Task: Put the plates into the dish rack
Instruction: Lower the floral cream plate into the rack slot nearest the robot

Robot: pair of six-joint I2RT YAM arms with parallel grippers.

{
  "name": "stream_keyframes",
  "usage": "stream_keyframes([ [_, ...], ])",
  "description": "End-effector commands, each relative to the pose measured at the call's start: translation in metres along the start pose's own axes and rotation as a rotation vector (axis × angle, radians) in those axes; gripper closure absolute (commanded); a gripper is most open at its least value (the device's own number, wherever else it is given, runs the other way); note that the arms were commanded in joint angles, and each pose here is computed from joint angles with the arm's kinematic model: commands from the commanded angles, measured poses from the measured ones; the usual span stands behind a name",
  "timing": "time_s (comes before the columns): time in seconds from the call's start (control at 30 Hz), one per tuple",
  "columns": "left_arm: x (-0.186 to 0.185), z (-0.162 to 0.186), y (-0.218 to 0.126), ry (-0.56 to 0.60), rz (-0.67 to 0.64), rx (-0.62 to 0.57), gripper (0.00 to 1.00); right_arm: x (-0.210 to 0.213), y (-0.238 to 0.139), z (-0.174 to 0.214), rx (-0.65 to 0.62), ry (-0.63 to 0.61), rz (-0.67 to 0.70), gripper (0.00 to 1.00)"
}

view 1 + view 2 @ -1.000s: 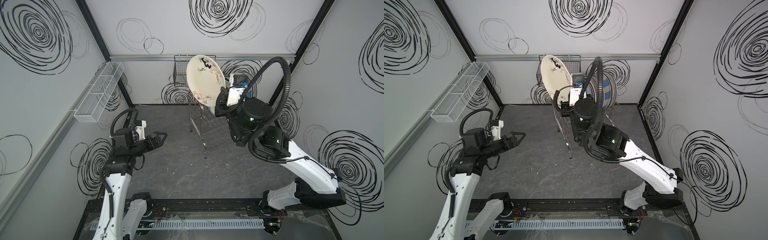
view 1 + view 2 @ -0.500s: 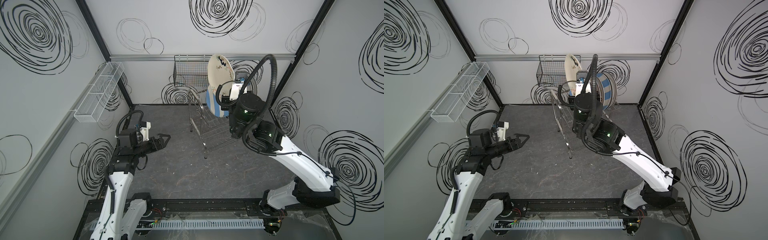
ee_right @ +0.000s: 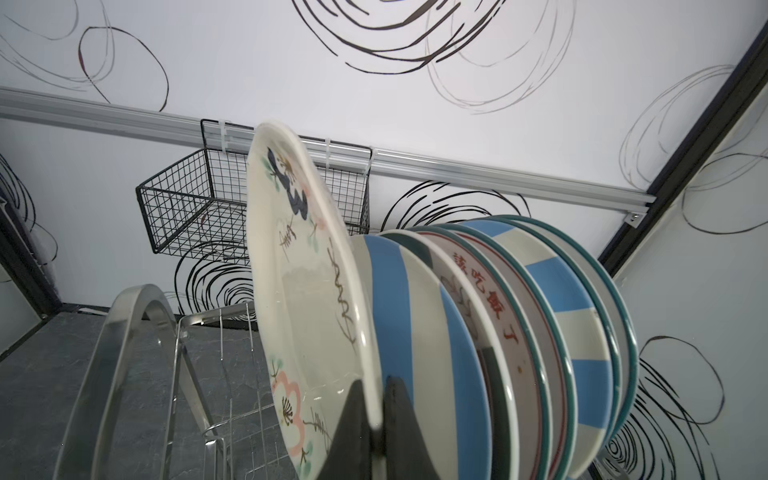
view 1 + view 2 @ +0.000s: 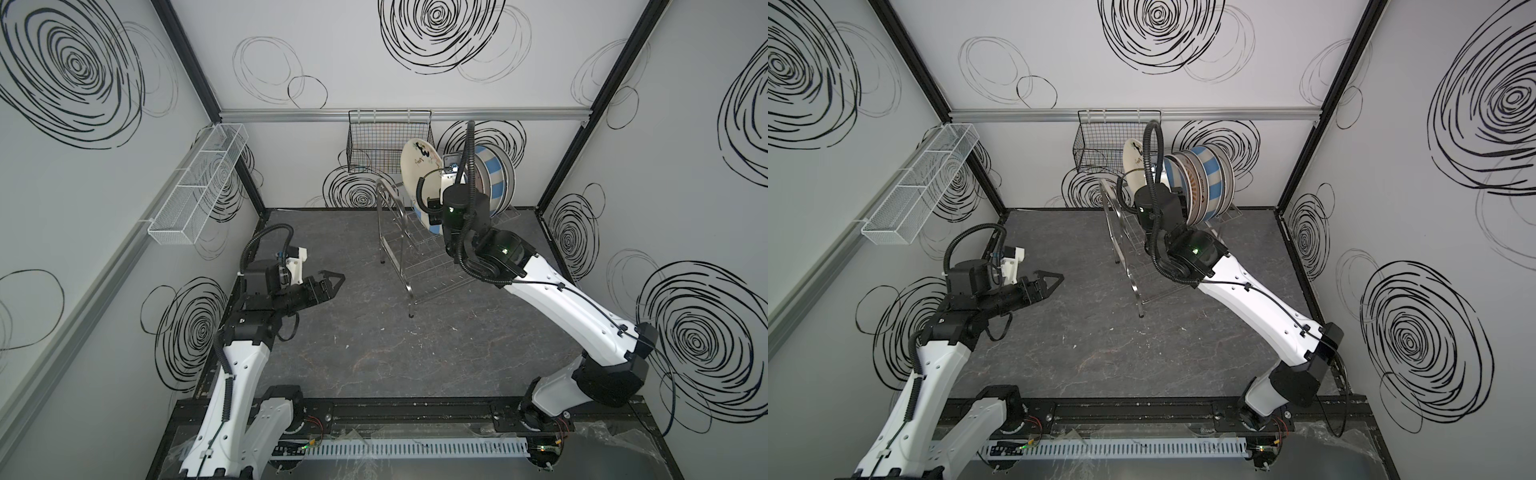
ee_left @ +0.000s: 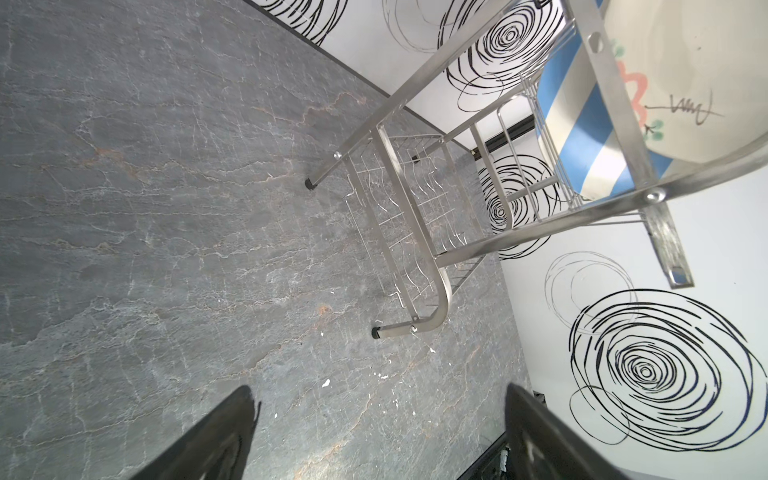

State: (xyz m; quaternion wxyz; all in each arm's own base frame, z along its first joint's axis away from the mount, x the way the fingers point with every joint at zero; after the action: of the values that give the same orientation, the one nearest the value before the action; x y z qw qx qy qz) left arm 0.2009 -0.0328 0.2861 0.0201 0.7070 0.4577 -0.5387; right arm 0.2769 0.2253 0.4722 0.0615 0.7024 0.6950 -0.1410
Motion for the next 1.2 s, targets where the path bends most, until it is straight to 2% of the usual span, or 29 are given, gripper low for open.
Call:
stream_keyframes([
  [0.0,0.001,-0.002,0.004,0.030,0.013,-0.013,0.04,-0.016,-0.003,-0.022,-0.098,0.166,0.010,1.00],
  [0.63,0.006,-0.001,0.008,0.067,0.009,0.019,0.04,0.005,0.025,0.000,-0.018,0.126,0.047,1.00],
  [1.17,0.010,0.003,0.006,0.060,0.014,0.018,0.04,-0.006,-0.001,0.020,-0.003,0.116,0.062,1.00],
])
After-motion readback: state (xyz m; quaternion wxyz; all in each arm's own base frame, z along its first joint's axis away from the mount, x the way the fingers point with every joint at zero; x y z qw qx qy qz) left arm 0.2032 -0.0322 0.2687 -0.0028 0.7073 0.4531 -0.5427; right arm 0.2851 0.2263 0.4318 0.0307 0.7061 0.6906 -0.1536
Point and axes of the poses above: each gripper's point midway between its finger pads, its own y axis out along the fingers, its own x axis along the line the jaws close on, z = x × y, the point moved 10 cm from there along -y, back along the fingers, and after that the axes turned 11 degrees about -y, right-handed, at the moved point
